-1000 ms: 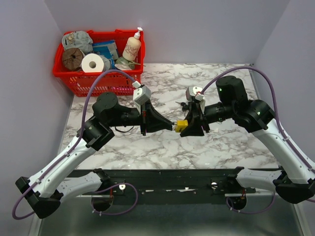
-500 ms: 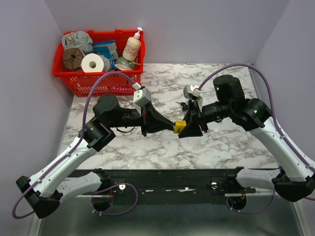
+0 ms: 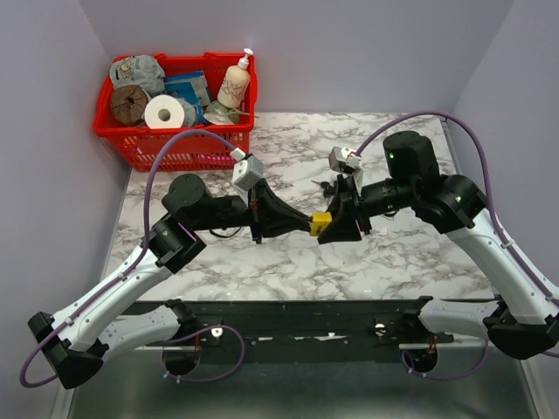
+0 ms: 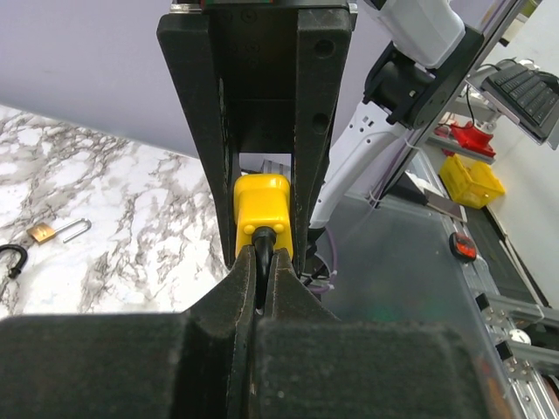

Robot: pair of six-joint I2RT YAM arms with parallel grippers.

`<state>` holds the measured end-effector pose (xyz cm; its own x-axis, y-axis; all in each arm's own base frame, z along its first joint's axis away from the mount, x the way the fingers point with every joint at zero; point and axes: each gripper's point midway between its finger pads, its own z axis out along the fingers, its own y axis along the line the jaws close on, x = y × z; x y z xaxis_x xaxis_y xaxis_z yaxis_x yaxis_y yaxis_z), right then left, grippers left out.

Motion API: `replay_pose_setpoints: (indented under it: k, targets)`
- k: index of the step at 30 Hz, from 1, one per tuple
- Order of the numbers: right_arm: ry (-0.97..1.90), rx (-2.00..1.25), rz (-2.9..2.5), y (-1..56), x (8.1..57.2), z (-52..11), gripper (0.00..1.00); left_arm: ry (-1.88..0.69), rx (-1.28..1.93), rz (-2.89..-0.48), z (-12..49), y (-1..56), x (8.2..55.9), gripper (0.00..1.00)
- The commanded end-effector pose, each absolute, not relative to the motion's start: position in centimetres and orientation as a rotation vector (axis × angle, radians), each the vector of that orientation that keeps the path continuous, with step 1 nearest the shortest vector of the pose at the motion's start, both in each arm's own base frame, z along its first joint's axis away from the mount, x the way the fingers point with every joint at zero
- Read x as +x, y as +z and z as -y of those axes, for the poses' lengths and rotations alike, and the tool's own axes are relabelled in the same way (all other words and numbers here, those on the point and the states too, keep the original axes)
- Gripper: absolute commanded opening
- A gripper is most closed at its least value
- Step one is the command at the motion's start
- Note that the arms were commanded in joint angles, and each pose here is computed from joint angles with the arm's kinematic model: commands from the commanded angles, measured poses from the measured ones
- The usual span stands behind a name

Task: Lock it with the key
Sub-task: Lock the lock.

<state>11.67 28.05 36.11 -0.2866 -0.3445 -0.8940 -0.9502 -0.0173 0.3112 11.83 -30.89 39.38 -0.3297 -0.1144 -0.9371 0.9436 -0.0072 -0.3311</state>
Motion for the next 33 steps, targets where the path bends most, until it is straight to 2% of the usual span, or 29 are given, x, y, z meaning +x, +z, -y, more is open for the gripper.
replay_pose_setpoints:
  k: [1, 9, 17, 18, 20, 21, 24, 30, 33]
  targets:
    - [1.374, -1.414, -1.275, 41.7, 11.6, -31.3, 0.01, -1.487, 0.972, -1.492, 33.1, 35.4, 12.1, 0.0]
    - [1.325, -1.363, -1.373, 39.4, 11.9, -30.5, 0.01, -1.345, 0.96, -1.541, 30.3, 35.7, 14.5, 0.0]
    - [1.266, -1.306, -1.432, 38.2, 13.8, -31.2, 0.01, -1.201, 0.964, -1.568, 29.4, 37.9, 17.5, 0.13]
    - [1.209, -1.253, -1.47, 37.8, 15.2, -31.3, 0.01, -1.192, 0.927, -1.588, 29.2, 38.0, 18.1, 0.27]
    - [1.141, -1.16, -1.451, 38.8, 16.9, -31.4, 0.01, -1.124, 0.745, -1.663, 27.4, 38.3, 21.2, 0.47]
    - [1.079, -1.1, -1.465, 38.6, 18.3, -31.2, 0.01, -1.155, 0.644, -1.696, 26.6, 38.7, 22.2, 0.6]
    - [0.991, -0.929, -1.432, 40.5, 21.0, -30.8, 0.01, -1.219, 0.457, -1.707, 24.0, 40.0, 24.0, 0.78]
    - [0.907, -0.81, -1.384, 41.0, 24.6, -31.6, 0.01, -1.361, 0.233, -1.652, 22.6, 42.1, 24.5, 0.99]
    - [0.908, -0.798, -1.387, 40.9, 25.4, -32.5, 0.01, -1.527, 0.105, -1.6, 22.9, 42.8, 24.3, 0.99]
